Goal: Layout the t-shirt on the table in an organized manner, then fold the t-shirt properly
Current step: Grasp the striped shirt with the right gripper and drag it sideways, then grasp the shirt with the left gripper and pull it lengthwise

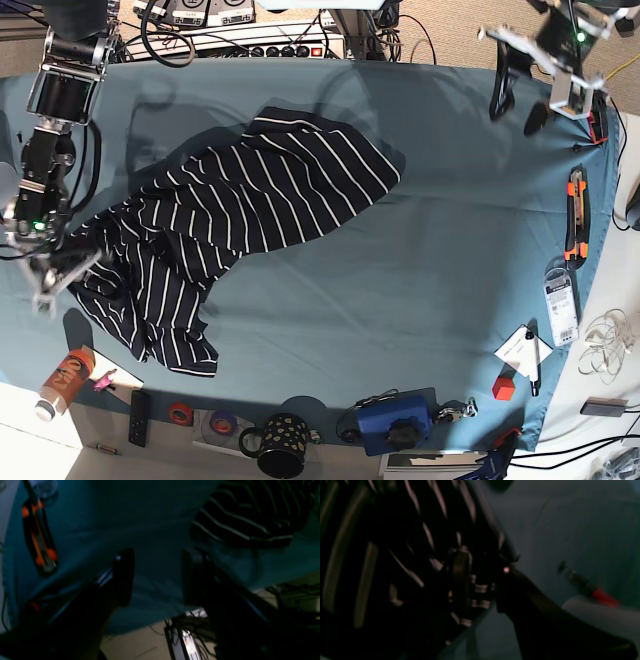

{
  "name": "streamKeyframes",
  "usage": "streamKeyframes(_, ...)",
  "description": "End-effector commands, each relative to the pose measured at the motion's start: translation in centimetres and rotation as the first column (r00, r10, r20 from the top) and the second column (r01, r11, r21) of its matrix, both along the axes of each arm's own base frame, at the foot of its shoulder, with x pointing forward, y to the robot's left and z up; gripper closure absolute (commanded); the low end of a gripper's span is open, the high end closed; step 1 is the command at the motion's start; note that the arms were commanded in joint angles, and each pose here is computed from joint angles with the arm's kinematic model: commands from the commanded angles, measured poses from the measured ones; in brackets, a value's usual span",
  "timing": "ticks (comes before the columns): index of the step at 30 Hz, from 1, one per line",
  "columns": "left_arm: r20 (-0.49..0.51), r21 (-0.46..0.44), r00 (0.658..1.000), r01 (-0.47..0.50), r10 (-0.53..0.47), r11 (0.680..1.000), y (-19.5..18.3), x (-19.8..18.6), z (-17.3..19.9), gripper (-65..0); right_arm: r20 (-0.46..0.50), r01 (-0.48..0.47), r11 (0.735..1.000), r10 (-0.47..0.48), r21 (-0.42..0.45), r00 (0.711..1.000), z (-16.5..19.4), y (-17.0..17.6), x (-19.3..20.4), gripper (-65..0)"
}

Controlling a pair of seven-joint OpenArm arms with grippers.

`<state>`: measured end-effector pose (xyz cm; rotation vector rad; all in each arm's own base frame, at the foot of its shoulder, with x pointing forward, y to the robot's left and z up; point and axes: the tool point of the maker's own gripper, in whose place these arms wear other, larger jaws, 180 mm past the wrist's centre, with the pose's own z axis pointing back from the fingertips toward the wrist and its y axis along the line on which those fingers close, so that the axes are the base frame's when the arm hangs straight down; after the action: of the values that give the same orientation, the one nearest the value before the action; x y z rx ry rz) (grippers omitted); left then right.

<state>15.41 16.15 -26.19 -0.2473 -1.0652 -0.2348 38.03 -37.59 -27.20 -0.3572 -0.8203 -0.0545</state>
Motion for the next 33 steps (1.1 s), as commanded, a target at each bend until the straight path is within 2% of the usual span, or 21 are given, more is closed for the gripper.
streamKeyframes(1,0.047,-0.014,0.999,0.013,-0.012,1.0,-0.3,0.3,1.1,-30.9,0.121,0.009,0.999,-0.004,-0.042,0.993,4.4,-1.0,0.9,-17.4)
streamKeyframes(4,0.071,-0.038,0.997,0.038,-0.035,0.999,-1.4,1.0,1.4,-30.9,0.267,0.017,0.998,-0.001,-0.058,0.964,9.5,-1.0,0.6,-17.4)
streamKeyframes(7,0.086,-0.085,0.991,0.114,-0.107,0.99,-4.3,1.6,1.4,-30.9,0.32,0.045,0.996,-0.019,-0.075,0.947,11.7,-2.3,-0.3,-17.4)
streamKeyframes(10,0.083,-0.064,0.98,0.187,-0.181,0.98,-7.4,2.3,0.7,-30.9,0.295,0.08,0.994,-0.054,-0.077,0.954,11.1,-3.8,-1.4,-17.4)
streamKeyframes(13,0.152,-0.058,0.969,0.207,-0.197,0.977,-9.7,3.9,1.6,-30.9,0.234,0.121,0.986,-0.092,-0.112,0.968,9.5,-5.1,-3.1,-17.4)
streamKeyframes(16,0.163,-0.067,0.967,0.209,-0.196,0.976,-11.5,5.3,0.9,-30.9,0.171,0.149,0.977,-0.122,-0.151,0.978,7.8,-6.1,-4.8,-17.4)
streamKeyframes(25,0.027,-0.074,0.987,0.158,-0.157,0.985,-12.5,8.7,-5.9,-30.9,0.059,0.153,0.967,-0.144,-0.204,0.988,5.3,-7.2,-7.4,-17.4)
streamKeyframes(30,-0.038,-0.142,0.985,0.162,-0.169,0.977,-13.1,9.8,-7.3,-30.9,0.052,0.155,0.967,-0.147,-0.202,0.988,5.2,-7.2,-7.5,-17.4)
streamKeyframes(33,-0.062,-0.145,0.983,0.164,-0.174,0.976,-13.1,10.3,-7.8,-30.9,0.035,0.161,0.967,-0.157,-0.198,0.987,5.0,-7.2,-7.7,-17.4)
